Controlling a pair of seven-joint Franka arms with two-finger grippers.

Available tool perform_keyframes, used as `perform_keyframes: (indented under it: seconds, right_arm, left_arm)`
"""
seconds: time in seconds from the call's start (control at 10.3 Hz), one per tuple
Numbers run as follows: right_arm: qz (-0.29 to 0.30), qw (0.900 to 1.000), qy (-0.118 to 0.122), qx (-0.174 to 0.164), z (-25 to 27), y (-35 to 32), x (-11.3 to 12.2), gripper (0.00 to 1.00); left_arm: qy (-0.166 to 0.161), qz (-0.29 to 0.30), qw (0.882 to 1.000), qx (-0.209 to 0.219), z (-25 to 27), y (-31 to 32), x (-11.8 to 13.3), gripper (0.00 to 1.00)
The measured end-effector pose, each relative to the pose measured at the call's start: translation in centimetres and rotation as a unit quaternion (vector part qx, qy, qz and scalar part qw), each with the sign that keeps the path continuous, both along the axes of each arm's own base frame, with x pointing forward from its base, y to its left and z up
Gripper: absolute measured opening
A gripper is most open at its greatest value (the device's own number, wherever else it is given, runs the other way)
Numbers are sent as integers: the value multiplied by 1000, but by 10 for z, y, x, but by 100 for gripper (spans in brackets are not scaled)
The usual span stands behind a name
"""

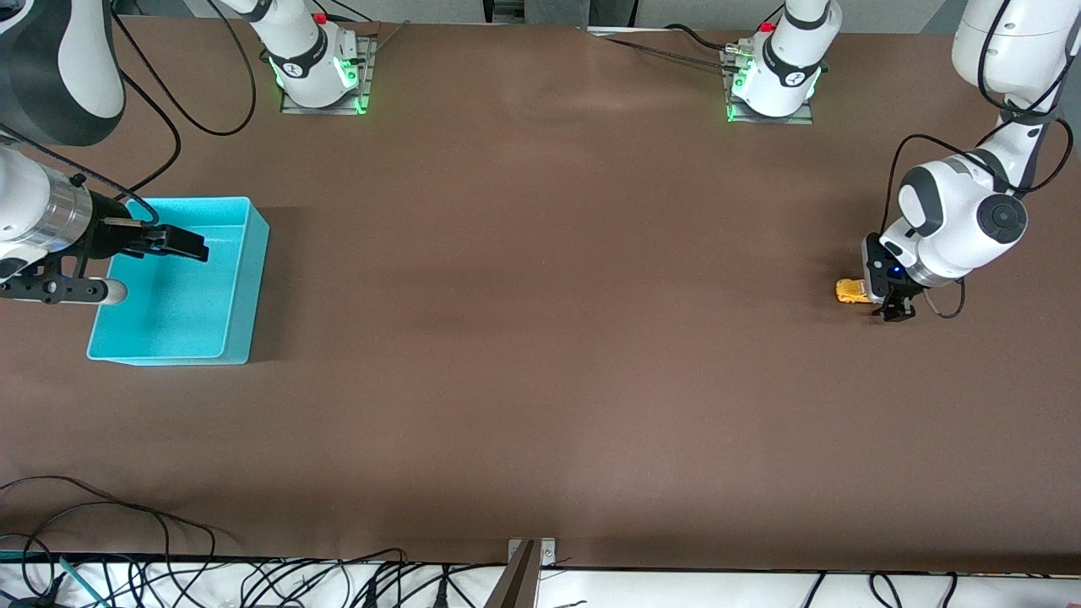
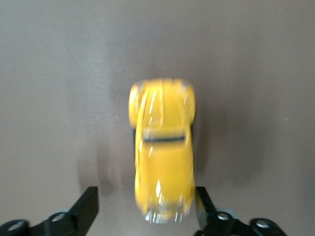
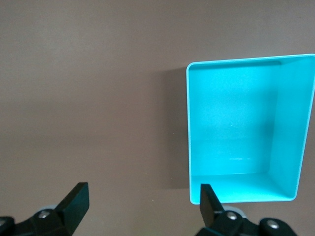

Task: Wind up and store yellow beetle car
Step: 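Press the car down and drag it backward with the left gripper, then release the car with the left gripper while the right gripper reaches it, then lower the right gripper onto the rolled car and grasp it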

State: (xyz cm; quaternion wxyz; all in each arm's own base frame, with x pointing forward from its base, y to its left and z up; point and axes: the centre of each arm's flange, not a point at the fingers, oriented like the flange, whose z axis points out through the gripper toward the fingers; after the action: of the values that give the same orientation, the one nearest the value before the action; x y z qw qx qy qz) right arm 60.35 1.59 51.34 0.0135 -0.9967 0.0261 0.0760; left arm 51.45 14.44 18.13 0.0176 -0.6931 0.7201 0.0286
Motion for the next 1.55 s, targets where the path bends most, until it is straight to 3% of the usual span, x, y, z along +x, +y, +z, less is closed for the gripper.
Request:
perform_keyframes:
  seconds: [0.1,0.77,1.06,1.35,1.45,1.55]
  right_arm:
    - [0,1000,0,0,0,0,0,100]
    - [2,1000,-1,1,0,2,0,100]
    - [66,998,6,6,-8,47,-1,100]
    - [203,978,29,27,-37,65,-7,100]
    - [270,961,35,41,-52,66,-10,100]
    - [341,938,39,57,-68,66,-13,100]
  left_arm:
    - [-1,-1,1000,0,4,0,5,100]
    - [-3,5,1000,-2,6,0,8,100]
    - [-28,6,1000,-2,33,1,15,100]
    - [-55,7,998,-13,101,-1,18,100]
    - [-64,7,998,-16,123,-2,17,100]
    - [-75,7,997,-19,146,-3,15,100]
